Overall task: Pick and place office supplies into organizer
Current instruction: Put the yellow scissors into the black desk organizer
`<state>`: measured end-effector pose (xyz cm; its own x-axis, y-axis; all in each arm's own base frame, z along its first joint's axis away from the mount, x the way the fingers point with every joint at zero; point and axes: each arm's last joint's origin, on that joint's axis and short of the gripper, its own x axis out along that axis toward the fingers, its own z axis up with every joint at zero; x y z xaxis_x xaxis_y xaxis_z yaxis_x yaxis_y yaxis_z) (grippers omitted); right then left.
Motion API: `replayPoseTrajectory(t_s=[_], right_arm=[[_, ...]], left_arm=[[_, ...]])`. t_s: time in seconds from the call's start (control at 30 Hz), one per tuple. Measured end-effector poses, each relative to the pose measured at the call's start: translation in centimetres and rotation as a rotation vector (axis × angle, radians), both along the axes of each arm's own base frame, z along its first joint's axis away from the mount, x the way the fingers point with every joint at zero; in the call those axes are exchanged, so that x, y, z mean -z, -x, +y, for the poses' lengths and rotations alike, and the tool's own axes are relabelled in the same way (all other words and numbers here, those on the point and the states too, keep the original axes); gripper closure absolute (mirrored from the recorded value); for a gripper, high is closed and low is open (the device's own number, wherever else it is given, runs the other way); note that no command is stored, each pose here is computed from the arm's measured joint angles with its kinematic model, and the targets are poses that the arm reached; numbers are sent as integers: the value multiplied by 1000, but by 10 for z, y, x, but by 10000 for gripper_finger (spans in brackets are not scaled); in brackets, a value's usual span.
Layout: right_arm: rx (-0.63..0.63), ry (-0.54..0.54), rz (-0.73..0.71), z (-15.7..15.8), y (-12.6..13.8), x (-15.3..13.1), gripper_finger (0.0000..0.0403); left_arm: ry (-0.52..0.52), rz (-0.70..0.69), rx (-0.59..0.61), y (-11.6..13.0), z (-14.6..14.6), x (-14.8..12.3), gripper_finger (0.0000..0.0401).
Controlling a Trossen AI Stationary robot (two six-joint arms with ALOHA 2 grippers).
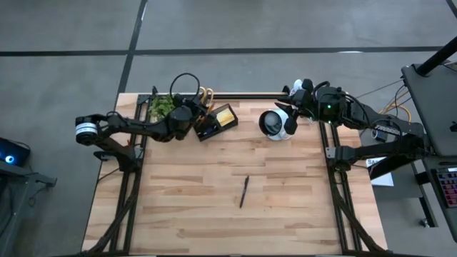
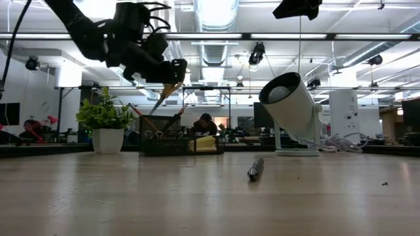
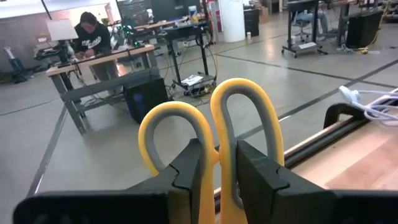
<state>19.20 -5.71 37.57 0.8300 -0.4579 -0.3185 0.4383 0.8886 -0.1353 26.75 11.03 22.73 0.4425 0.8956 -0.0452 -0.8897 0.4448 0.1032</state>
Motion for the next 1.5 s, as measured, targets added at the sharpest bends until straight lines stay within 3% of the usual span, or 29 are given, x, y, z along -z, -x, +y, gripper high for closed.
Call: replayPoseTrajectory(t_s=[0.5,0.77,1.5], right_arm=[[3,-9,-6,0,0,0,337],[8,-25,-15,0,0,0,337],[6,-22,-13,0,0,0,337]], left_arm=[[64,-85,-27,-1,3,20,341],[71,-69,-30,-9,6,39,341],[83,-27,-42,-1,3,50,341]])
